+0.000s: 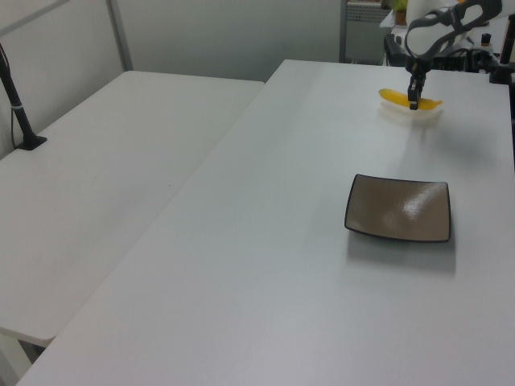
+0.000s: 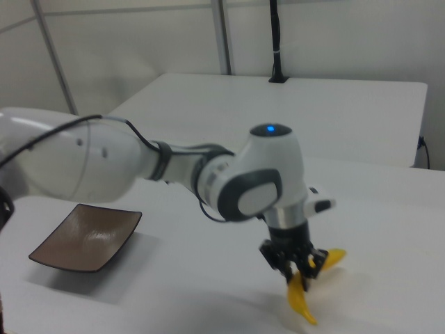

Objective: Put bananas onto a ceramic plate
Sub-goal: 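Lift the held banana and carry it toward the brown plate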

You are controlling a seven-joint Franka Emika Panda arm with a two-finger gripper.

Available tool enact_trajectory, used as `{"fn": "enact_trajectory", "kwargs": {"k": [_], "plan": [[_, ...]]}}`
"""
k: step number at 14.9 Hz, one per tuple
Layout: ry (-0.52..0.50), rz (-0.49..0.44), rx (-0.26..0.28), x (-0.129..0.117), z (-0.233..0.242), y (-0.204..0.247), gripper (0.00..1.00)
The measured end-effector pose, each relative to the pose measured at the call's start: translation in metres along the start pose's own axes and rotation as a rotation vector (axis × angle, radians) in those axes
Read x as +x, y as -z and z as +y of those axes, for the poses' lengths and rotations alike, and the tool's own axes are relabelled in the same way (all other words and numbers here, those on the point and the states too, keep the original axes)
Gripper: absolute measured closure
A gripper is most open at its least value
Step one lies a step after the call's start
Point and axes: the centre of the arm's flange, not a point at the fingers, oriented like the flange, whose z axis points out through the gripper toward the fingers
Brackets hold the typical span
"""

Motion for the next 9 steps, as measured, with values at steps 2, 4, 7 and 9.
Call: {"fn": "enact_trajectory", "kwargs": {"k": [2, 4, 7, 9], "plan": [[0.009, -0.013, 0.049, 0.004, -0.023, 0.024, 0.67], [0.013, -0.025, 0.117, 0.012, -0.057, 0.045, 0.67], [0.016, -0.058, 0.171, 0.024, -0.108, 0.064, 0.67], [0.002, -0.063, 0.225, 0.031, -0.144, 0.08, 0.67]]}}
